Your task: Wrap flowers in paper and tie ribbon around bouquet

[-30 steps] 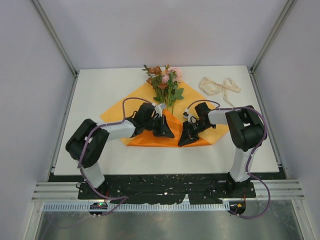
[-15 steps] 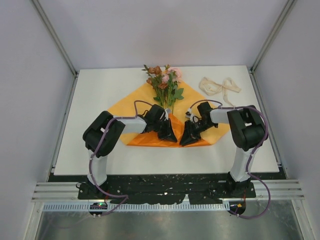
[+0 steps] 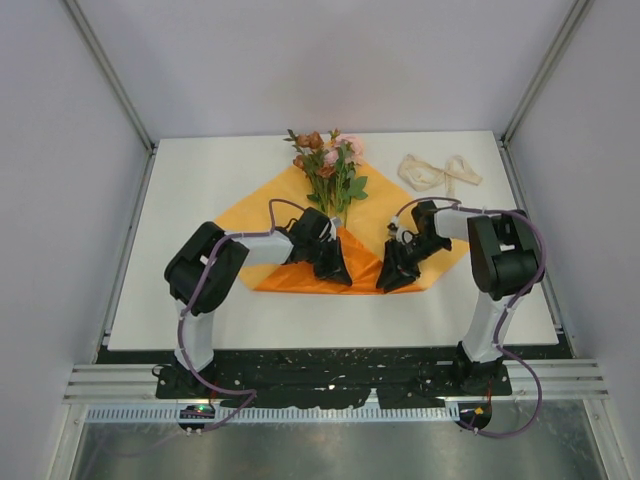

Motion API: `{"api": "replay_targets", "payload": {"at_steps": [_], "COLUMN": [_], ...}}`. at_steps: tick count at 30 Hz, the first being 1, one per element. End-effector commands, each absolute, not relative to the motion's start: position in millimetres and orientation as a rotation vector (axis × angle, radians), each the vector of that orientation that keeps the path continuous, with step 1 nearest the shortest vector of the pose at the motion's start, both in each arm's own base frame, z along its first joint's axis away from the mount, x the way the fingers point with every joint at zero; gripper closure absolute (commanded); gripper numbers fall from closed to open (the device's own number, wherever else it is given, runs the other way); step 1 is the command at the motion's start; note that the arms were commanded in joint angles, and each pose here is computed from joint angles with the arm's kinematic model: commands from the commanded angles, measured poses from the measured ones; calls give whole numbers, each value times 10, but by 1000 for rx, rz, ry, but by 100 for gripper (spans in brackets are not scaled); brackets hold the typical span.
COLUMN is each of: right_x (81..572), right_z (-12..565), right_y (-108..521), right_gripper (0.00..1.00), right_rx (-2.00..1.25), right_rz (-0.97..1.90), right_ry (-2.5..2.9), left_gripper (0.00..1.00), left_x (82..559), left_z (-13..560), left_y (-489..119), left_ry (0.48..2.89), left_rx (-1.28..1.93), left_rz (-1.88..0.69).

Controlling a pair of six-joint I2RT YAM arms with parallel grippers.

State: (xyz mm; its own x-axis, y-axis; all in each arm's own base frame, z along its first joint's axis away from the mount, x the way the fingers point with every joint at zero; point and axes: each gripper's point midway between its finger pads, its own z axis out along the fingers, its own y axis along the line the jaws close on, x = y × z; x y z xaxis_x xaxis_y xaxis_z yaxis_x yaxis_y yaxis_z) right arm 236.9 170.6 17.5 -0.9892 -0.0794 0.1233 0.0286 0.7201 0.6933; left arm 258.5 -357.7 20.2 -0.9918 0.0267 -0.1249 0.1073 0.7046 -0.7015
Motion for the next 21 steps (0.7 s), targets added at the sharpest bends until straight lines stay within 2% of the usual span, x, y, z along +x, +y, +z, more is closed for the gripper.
{"api": "replay_targets", "payload": {"at_steps": [1,3,8,11,17,21], "right_x": [2489,2569,2694,2770,2972,3157], "right_z": [148,339,607,564,318,117], "right_y": [1326,1171,476,112,-305,-195], "right_gripper": [61,46,26,10,5,6], "right_rx": [195,126,-183,-256,-559,-715], "right_rz": [-916,-986,-1036,-930,-839,-991], "right_ry": [-2961,-2989,-3065,-3133,-3143,-3062], "left_gripper": [100,100,100,100,100,100], "left_x": [2518,2508,2506,2511,2527,2538], "left_z": [16,-27,-28,-31,-29,-22], "left_y": [-3357,-3364,-3379,-3372,-3384,-3384], "left_ry": [2886,2904,2902,2898,2893,2890], "left_rx": [106,98,105,104,107,108], "left_rz": [-1014,-1016,-1024,-1024,-1026,-1027]}}
